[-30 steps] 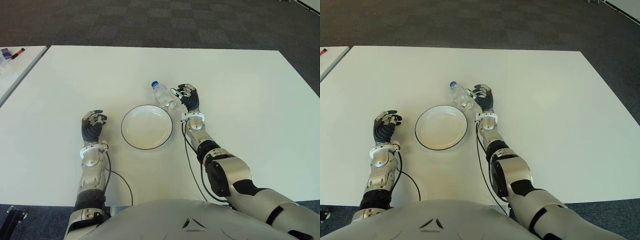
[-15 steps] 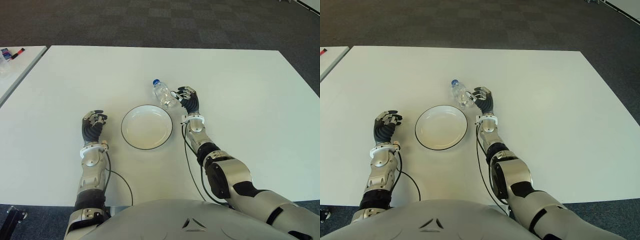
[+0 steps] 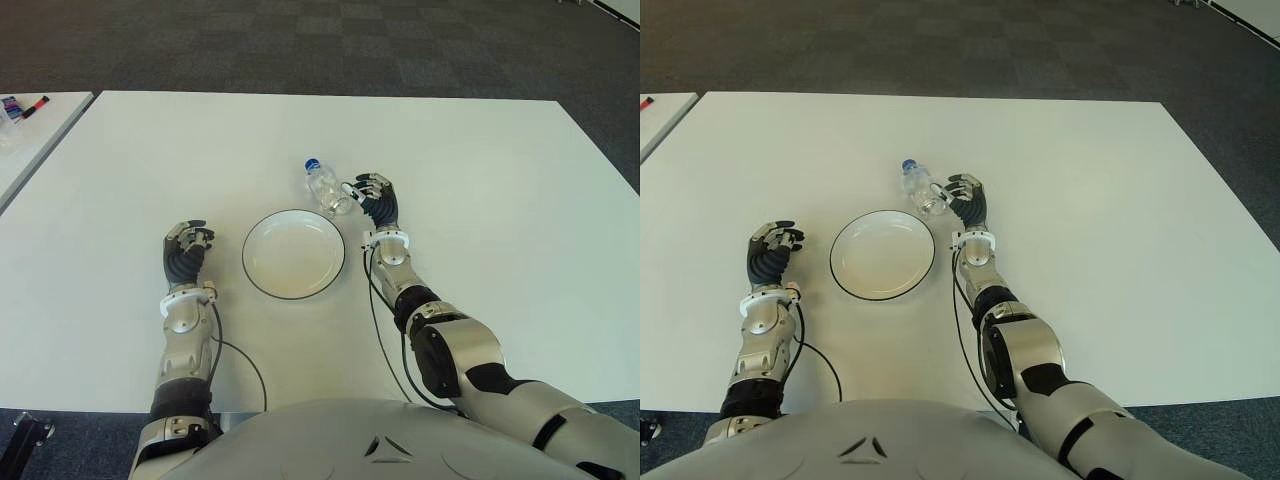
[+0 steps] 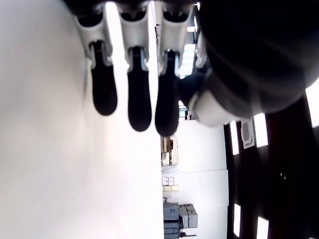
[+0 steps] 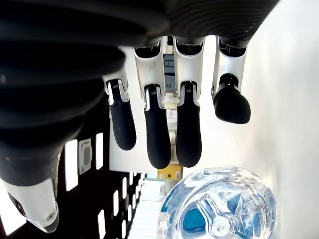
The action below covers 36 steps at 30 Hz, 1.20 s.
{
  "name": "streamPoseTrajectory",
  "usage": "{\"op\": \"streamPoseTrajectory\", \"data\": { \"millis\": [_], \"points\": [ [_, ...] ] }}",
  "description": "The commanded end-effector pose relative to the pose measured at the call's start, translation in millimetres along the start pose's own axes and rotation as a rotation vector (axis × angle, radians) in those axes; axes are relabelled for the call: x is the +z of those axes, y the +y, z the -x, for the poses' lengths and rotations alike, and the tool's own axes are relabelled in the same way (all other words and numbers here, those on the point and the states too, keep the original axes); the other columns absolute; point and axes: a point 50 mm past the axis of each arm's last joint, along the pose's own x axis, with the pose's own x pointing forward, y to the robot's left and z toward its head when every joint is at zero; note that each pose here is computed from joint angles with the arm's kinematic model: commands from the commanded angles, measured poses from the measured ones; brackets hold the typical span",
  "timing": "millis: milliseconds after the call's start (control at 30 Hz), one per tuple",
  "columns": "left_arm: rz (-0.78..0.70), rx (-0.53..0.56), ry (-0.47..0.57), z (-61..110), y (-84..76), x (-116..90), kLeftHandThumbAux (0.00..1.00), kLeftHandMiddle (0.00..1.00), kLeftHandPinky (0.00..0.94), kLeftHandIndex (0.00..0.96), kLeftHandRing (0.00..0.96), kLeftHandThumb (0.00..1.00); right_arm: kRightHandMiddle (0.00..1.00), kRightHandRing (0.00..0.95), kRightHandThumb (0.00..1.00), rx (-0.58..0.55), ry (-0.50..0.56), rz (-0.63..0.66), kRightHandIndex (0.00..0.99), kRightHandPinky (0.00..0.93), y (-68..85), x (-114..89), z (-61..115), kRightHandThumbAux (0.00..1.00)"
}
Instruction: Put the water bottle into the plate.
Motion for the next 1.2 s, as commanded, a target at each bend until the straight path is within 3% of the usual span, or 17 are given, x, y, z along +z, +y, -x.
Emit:
{"op": "streamPoseTrajectory", "data": {
  "millis": [33, 767, 1200],
  "points": [
    [0.005, 0.016, 0.110, 7.2, 0.8, -20.5, 0.722, 0.548, 0.463, 0.422, 0.510, 0.685, 0.510, 0.519, 0.954, 0.012, 0.026, -0.031, 0.387, 0.781, 12.3, -6.0, 8.1, 0.658],
    [-0.010, 0.017, 0.112, 5.6, -0.3, -22.3, 0.721, 0.544, 0.492, 0.423, 0.519, 0.685, 0.508, 0.508, 0.956, 0.018, -0.009, 0.008, 0.394, 0.738, 10.7, -4.6, 8.9, 0.657],
    [-0.026, 0.015, 0.115, 6.2, -0.9, -22.8, 0.723, 0.535, 0.453, 0.420, 0.496, 0.683, 0.503, 0.506, 0.954, 0.034, -0.061, 0.057, 0.391, 0.757, 8.2, -0.7, 8.3, 0.658]
  ]
}}
